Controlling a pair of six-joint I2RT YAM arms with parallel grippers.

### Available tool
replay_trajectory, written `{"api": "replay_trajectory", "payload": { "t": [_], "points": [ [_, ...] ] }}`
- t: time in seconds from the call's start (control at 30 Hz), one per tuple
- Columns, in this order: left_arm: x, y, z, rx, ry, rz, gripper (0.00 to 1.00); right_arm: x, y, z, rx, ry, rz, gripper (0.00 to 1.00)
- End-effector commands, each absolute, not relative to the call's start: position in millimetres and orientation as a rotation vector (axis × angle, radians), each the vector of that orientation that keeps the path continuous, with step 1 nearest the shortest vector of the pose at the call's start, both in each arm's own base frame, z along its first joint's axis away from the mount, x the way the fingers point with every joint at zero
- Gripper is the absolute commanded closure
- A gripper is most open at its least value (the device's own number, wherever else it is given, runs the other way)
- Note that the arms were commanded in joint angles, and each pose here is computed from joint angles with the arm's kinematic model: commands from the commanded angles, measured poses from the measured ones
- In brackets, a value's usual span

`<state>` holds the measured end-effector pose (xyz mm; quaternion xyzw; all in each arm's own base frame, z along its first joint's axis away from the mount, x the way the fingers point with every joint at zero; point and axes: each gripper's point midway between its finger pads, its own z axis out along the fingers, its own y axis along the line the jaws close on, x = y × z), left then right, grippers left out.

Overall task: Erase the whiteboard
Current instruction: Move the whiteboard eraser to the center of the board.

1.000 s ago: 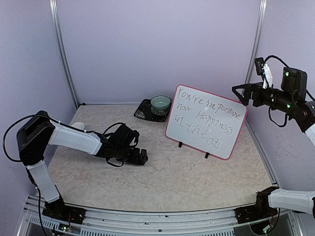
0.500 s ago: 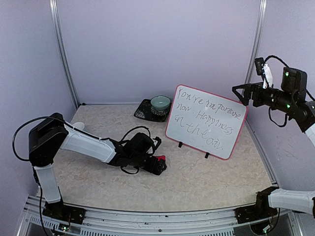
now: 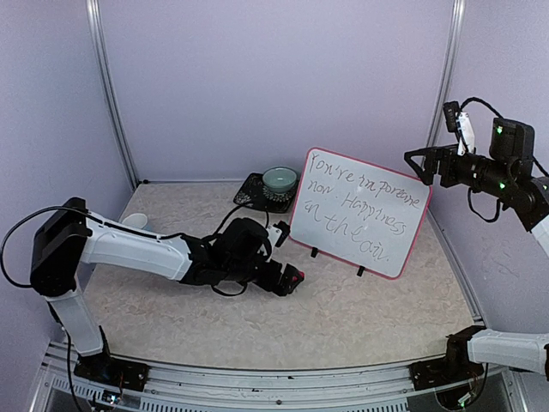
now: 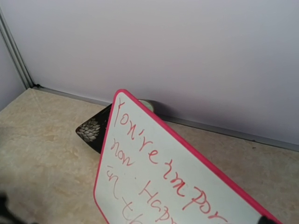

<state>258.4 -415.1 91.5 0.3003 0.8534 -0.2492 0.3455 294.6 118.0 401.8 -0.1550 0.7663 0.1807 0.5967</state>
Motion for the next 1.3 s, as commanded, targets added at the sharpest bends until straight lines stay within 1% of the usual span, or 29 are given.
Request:
{"api": "replay_trajectory", "payload": {
  "t": [0.0,0.1,0.23,0.4,0.67,1.1,1.27],
  "points": [
    [308,-391,138,0.633,2.144,-0.563,0.01,294,113,398,-0.354,1.783,0.401,0.0],
    [332,-387,133,0.61,2.17,-0.535,0.02,293,113,397,-0.352,1.783,0.4,0.0],
    [337,-405,114,0.661,2.213,-0.569,0.03,292,111,397,-0.348,1.782,0.391,0.0],
    [319,-426,92,0.725,2.253,-0.591,0.03,292,110,399,-0.347,1.78,0.386,0.0],
    [294,-440,59,0.797,2.328,-0.603,0.02,292,109,398,-0.343,1.779,0.381,0.0],
    [263,-478,45,0.934,2.327,-0.688,0.03,292,108,396,-0.34,1.784,0.376,0.0],
    [253,-497,50,0.976,2.302,-0.76,0.03,292,108,395,-0.339,1.785,0.374,0.0]
  ]
}}
